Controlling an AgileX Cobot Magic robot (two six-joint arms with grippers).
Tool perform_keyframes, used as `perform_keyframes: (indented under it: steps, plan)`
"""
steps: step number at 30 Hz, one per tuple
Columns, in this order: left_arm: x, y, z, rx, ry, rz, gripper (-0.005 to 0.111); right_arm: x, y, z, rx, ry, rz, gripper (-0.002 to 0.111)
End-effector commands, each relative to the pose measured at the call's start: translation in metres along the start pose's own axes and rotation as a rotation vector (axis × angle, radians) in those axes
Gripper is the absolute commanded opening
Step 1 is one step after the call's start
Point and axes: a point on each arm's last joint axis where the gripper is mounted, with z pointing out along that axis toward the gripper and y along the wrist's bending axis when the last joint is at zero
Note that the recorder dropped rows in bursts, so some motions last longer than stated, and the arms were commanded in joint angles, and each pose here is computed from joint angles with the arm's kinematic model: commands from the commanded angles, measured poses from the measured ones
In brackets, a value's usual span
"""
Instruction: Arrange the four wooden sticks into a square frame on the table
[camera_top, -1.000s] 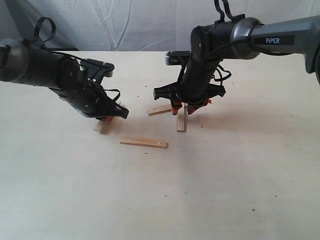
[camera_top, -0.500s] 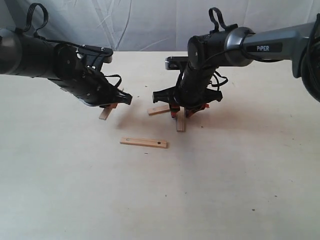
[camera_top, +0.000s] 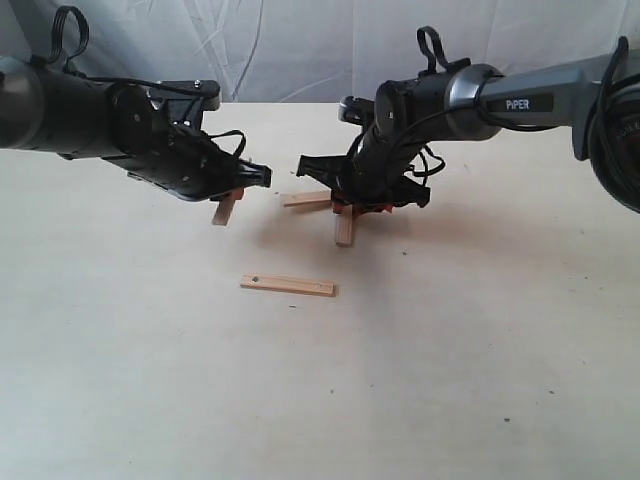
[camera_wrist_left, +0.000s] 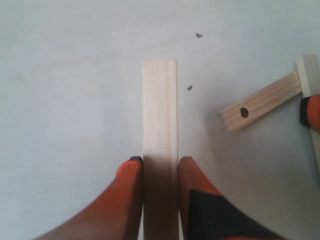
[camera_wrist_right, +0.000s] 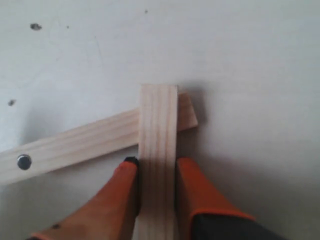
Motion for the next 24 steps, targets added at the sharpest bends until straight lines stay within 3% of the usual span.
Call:
perform_keyframes:
  steps: [1, 10, 18, 24]
  plan:
    - [-0.009, -0.008, 0.006, 0.029, 0.0, -0.037, 0.0, 0.0, -0.003, 0.01, -0.019, -0.039, 0.057, 0.008]
    - [-0.004, -0.033, 0.03, 0.079, 0.065, -0.023, 0.0, -0.005, 0.0, 0.01, -0.054, -0.098, 0.104, 0.008]
    - [0.0, -0.033, 0.033, 0.081, 0.092, -0.024, 0.0, -0.005, -0.001, 0.014, -0.055, -0.1, 0.124, 0.007]
    - [-0.002, -0.03, 0.041, 0.064, 0.043, -0.023, 0.0, -0.003, -0.002, 0.014, -0.046, -0.081, 0.127, 0.007]
